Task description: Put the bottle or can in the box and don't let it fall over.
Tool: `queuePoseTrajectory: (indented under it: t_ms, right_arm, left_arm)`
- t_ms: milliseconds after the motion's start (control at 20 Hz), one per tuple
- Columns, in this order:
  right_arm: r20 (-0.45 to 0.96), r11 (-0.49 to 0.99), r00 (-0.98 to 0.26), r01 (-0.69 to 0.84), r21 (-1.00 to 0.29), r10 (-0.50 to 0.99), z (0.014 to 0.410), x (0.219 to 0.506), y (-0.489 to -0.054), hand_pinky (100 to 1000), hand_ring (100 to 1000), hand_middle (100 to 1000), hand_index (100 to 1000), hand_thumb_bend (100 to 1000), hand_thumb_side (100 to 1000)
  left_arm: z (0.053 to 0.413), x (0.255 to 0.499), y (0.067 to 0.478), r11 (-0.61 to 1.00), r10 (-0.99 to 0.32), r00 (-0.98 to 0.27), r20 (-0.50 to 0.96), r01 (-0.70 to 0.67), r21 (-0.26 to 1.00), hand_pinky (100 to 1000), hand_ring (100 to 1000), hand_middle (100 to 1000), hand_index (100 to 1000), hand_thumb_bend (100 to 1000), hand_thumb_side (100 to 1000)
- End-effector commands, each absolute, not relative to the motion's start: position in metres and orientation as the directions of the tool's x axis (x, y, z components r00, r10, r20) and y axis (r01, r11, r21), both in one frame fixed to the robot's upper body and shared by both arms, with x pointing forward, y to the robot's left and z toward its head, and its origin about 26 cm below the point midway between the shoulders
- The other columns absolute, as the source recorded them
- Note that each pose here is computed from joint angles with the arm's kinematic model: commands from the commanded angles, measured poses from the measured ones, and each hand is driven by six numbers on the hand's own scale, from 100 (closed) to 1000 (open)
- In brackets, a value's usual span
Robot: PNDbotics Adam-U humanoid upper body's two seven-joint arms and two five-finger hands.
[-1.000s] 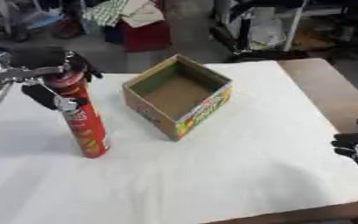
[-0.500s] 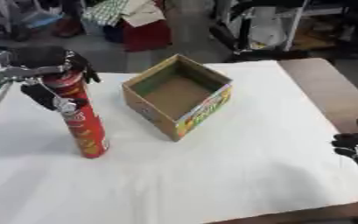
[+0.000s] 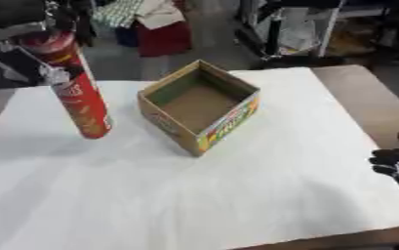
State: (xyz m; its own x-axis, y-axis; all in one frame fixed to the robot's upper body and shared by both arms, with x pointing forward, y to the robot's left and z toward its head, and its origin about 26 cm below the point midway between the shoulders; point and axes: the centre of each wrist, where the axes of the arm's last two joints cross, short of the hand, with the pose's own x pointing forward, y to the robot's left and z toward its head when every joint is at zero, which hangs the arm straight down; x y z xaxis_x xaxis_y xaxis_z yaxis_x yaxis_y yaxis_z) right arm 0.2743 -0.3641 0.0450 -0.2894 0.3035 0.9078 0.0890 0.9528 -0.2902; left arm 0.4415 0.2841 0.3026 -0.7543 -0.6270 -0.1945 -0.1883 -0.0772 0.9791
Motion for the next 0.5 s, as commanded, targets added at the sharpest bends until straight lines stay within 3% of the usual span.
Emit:
queuePoseTrajectory:
  t_ms: [50, 300, 500]
  right_arm:
    - [0.898, 0.95, -0.31, 0.075, -0.303, 0.311, 0.052, 0.277, -0.365, 755, 732, 675, 1000, 100, 823]
    - [0.898, 0.953, -0.322, 0.045, -0.3, 0.299, 0.054, 0.28, -0.36, 755, 732, 674, 1000, 100, 823]
    - [0.895, 0.955, -0.343, 0.016, -0.297, 0.284, 0.057, 0.286, -0.353, 755, 732, 674, 1000, 100, 822]
  left_arm:
    - [0.318, 0.445, 0.279, 0.036, -0.642, -0.741, -0.195, -0.283, 0.959, 222, 314, 424, 730, 100, 302]
    - [0.304, 0.46, 0.246, 0.217, -0.616, -0.773, -0.153, -0.353, 0.91, 228, 304, 413, 732, 100, 317]
    - [0.284, 0.469, 0.219, 0.267, -0.603, -0.783, -0.156, -0.382, 0.885, 234, 313, 423, 737, 100, 330]
